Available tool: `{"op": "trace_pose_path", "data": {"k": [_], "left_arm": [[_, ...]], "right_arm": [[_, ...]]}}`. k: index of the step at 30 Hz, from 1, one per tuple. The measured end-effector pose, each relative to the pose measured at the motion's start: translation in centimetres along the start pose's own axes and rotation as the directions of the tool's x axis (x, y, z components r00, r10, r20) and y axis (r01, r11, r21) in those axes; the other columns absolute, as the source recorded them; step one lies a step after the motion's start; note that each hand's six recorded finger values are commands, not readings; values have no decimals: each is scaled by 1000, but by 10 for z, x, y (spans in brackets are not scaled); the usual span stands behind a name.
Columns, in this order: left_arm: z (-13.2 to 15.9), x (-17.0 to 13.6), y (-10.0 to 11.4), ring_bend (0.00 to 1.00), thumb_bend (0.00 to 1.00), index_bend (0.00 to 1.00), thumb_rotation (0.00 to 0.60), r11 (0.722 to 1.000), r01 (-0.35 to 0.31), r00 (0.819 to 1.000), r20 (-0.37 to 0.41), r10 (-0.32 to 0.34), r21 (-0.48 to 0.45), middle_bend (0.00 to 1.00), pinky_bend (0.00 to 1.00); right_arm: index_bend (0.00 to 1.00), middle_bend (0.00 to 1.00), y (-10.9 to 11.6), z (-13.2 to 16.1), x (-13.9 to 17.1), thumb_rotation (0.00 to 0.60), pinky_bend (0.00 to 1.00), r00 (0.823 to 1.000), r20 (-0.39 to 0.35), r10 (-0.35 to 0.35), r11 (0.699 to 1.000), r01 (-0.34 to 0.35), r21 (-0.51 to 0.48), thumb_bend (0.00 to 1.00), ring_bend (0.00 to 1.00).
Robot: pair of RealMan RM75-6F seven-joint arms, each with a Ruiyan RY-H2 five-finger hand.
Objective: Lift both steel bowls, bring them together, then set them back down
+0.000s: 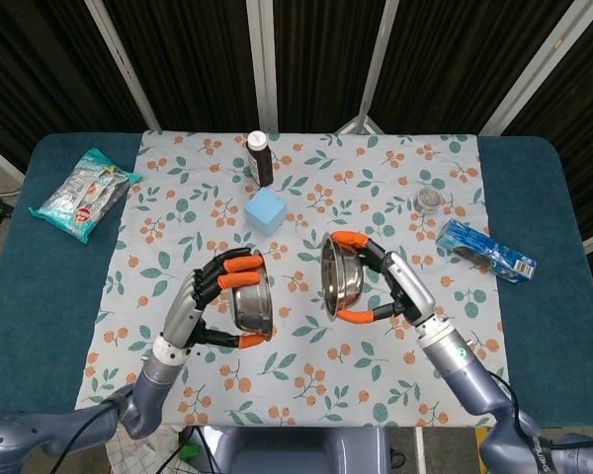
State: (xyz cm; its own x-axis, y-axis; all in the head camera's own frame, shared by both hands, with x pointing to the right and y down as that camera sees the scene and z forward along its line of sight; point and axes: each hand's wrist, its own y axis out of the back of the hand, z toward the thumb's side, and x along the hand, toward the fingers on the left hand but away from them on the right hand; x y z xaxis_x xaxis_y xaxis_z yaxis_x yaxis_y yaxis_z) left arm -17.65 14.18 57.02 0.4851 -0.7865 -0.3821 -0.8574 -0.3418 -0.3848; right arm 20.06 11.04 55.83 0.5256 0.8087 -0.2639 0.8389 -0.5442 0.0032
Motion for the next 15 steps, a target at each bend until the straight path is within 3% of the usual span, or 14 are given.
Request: {"op": "trace_pose_path", "data": {"k": [5,8,12,15], "left_arm": [[-8,-1,30,131,5,384,600,982,68,996,-74,-55,179,249,256],[-14,-4,43,131,5,383,600,946,148,983,-146,-109,287,247,256],[-17,-9,56,131,2,366,600,885,262,951,-259,-169,385,235,256],[-16,-14,65,131,0,349,600,837,352,911,-360,-203,419,222,256]], "right_arm": [[459,294,31,-13,10,600,464,998,39,-49,981,41,190,98,434],[463,295,47,-19,16,600,464,996,61,-63,946,41,321,98,434],[467,295,64,-20,24,600,466,995,81,-66,866,17,501,98,434],[467,295,72,-19,28,600,465,994,96,-56,774,-18,633,98,434]]}}
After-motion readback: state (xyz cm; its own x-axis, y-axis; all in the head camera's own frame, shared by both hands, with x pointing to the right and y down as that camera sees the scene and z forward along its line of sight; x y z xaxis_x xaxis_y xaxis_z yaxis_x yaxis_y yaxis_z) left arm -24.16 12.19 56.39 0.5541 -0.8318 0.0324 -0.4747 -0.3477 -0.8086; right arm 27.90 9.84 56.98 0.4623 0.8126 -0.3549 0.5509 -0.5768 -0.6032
